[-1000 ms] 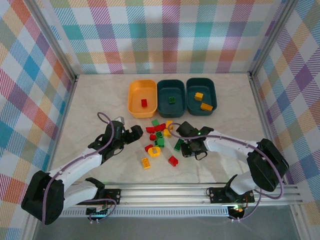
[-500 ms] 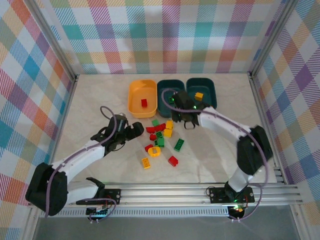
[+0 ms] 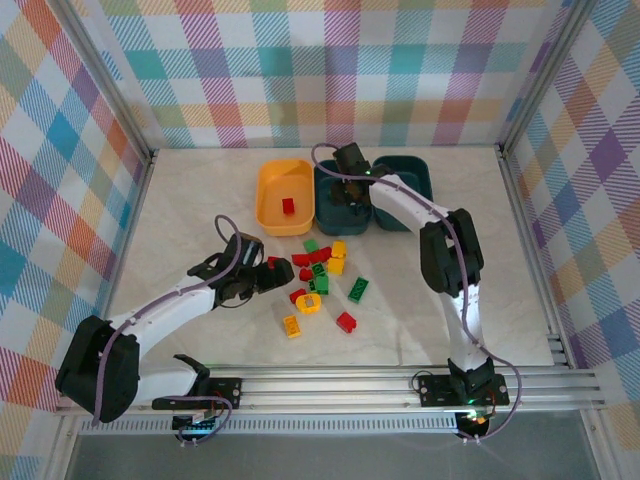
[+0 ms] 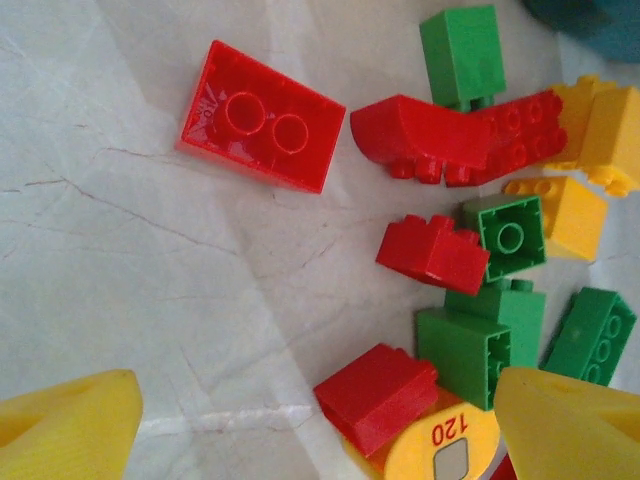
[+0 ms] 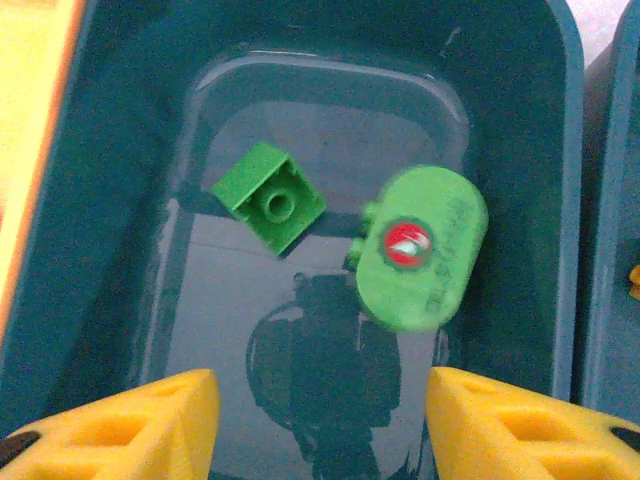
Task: Sort the legos into containers by color
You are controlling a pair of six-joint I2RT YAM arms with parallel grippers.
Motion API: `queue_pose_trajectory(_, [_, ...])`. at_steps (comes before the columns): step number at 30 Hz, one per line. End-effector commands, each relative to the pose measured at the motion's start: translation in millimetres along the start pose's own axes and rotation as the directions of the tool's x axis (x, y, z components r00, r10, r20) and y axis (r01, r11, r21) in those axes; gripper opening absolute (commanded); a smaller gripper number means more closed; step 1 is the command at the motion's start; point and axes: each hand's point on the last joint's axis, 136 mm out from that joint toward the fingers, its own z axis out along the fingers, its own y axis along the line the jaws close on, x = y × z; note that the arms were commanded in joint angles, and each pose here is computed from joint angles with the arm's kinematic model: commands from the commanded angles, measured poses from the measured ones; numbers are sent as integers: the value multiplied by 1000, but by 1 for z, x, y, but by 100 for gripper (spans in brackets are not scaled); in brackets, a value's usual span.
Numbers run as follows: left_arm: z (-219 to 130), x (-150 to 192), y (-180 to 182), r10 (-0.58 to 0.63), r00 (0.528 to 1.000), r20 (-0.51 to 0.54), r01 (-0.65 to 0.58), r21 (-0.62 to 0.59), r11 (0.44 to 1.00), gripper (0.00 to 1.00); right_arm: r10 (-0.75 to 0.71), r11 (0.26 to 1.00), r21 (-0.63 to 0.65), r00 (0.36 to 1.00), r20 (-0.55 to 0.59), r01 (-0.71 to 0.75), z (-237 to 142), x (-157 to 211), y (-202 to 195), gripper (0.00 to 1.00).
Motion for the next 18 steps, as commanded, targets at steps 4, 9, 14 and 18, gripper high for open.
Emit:
queue_pose_trajectory(4, [-5, -28, 16, 137, 988, 73, -120, -196, 973, 87, 25, 997, -71, 992, 125, -16, -85, 0, 6, 60])
queue_pose_trajectory(9, [27, -47, 17, 231, 973, 12, -217, -295, 931, 79, 113, 984, -150, 987, 115, -95, -110, 56, -1, 60])
queue_pose_trajectory(14, [49, -57, 17, 274, 961, -31, -268, -336, 903, 75, 129, 984, -137, 988, 82, -117, -118, 101, -18, 60])
queue_pose_trajectory(18, [63, -58, 21, 282, 956, -79, -291, -368, 883, 75, 126, 985, -126, 988, 90, -115, -119, 117, -26, 61])
